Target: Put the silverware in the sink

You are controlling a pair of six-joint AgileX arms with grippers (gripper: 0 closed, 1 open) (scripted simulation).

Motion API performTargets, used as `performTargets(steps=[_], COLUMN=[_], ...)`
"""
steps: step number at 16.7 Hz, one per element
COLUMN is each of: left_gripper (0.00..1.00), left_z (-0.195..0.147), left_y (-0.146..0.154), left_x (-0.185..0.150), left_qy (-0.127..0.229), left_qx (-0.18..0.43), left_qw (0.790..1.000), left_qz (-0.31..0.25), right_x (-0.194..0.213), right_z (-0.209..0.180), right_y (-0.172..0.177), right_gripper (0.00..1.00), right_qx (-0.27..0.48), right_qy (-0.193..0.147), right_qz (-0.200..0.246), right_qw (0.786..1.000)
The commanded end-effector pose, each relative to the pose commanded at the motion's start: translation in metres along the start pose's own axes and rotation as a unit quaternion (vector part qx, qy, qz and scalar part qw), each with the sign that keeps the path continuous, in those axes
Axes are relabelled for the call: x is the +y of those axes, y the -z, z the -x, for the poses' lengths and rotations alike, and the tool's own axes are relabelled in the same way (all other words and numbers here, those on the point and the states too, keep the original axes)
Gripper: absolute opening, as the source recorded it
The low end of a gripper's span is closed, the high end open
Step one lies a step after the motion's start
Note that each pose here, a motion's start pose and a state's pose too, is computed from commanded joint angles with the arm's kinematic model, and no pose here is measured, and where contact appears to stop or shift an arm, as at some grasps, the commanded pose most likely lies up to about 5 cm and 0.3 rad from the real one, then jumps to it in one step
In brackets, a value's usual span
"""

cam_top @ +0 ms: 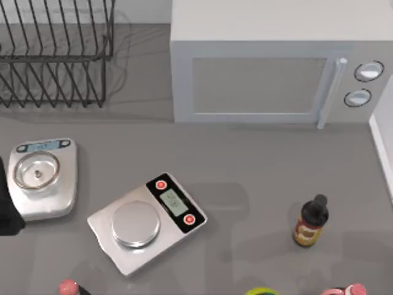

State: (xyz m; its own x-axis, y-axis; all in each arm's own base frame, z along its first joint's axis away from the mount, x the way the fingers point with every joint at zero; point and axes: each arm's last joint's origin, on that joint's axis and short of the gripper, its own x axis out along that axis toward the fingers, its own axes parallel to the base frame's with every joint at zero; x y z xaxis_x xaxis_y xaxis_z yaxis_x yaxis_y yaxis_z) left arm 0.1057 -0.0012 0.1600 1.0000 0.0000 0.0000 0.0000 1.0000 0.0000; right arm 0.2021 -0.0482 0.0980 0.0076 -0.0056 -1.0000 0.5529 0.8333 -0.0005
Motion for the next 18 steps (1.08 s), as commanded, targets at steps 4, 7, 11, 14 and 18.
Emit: performTargets(steps=[4,7,11,14,18], left_gripper=[1.00,1.00,1.00,1.00,1.00], left_z=[0.0000,0.0000,0.0000,0.0000,0.0000], left_y=[0.0000,0.0000,0.0000,0.0000,0.0000], left_x=[0.0000,0.0000,0.0000,0.0000,0.0000], left_qy=[0.000,0.000,0.000,0.000,0.000], left_qx=[0.000,0.000,0.000,0.000,0.000], left_qw=[1.000,1.000,1.000,1.000,1.000], left_qz=[0.000,0.000,0.000,0.000,0.000], right_x=[-0.0006,-0.0006,-0.0006,-0.0006,-0.0006], right_z=[-0.0049,-0.0049,-0.0049,-0.0049,-0.0049], right_y=[0.0015,0.0015,0.0015,0.0015,0.0015], right_gripper=[1.00,0.85,0.55,0.32,0.02], right_qx=[0.002,0.002,0.002,0.002,0.002], right_qy=[0.001,0.001,0.001,0.001,0.001], right_qz=[0.000,0.000,0.000,0.000,0.000], right_qw=[1.000,1.000,1.000,1.000,1.000])
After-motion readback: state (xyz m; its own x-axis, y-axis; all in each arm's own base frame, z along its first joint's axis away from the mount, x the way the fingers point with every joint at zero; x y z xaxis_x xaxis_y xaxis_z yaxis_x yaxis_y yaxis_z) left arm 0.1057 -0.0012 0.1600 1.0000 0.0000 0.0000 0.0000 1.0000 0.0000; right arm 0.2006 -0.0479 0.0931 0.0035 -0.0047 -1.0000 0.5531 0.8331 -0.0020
